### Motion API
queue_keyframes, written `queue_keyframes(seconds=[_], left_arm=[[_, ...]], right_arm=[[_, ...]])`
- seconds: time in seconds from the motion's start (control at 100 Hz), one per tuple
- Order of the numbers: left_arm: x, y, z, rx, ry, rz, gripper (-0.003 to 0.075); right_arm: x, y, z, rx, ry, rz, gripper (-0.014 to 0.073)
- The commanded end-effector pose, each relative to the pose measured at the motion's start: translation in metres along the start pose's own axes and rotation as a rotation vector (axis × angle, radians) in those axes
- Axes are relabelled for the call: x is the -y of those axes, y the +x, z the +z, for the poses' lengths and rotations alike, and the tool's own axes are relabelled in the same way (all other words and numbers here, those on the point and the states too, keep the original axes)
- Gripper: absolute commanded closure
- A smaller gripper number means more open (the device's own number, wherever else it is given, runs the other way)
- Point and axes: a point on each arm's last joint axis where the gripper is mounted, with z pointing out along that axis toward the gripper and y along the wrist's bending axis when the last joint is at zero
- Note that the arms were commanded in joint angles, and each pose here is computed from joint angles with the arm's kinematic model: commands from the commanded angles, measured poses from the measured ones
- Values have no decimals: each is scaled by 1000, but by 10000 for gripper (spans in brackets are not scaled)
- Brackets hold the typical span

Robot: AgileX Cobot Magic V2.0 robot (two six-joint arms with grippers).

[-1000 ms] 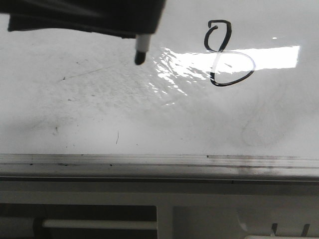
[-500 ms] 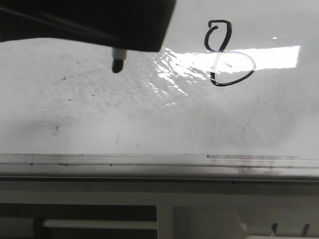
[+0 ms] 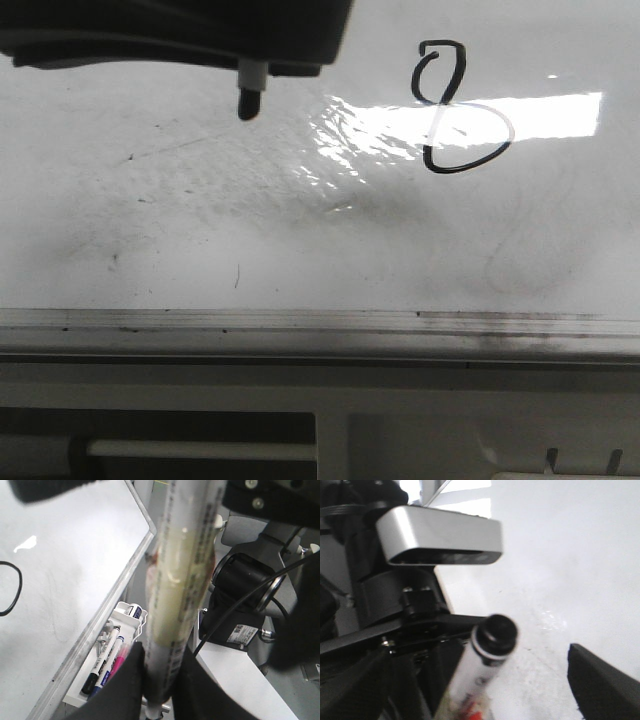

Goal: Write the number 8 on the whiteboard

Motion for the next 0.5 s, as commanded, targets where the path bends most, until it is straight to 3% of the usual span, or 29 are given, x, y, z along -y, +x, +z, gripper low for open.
queue_keyframes(seconds=[0.0, 0.12, 0.2, 0.29, 0.49], left_arm=[[-2, -14, -2, 73, -49, -109, 741], [-18, -13, -4, 89, -223, -244, 741], [-29, -12, -8, 108, -345, -306, 741], [-35, -11, -9, 113, -405, -318, 741], [-46, 1, 9, 64, -501, -378, 741]], right_arm=[[16, -20, -21, 114, 107, 7, 25], [27, -24, -48, 141, 195, 7, 207], [30, -26, -65, 155, 241, 3, 420], [30, -26, -77, 161, 266, -3, 669], [30, -26, -81, 157, 279, -4, 658]])
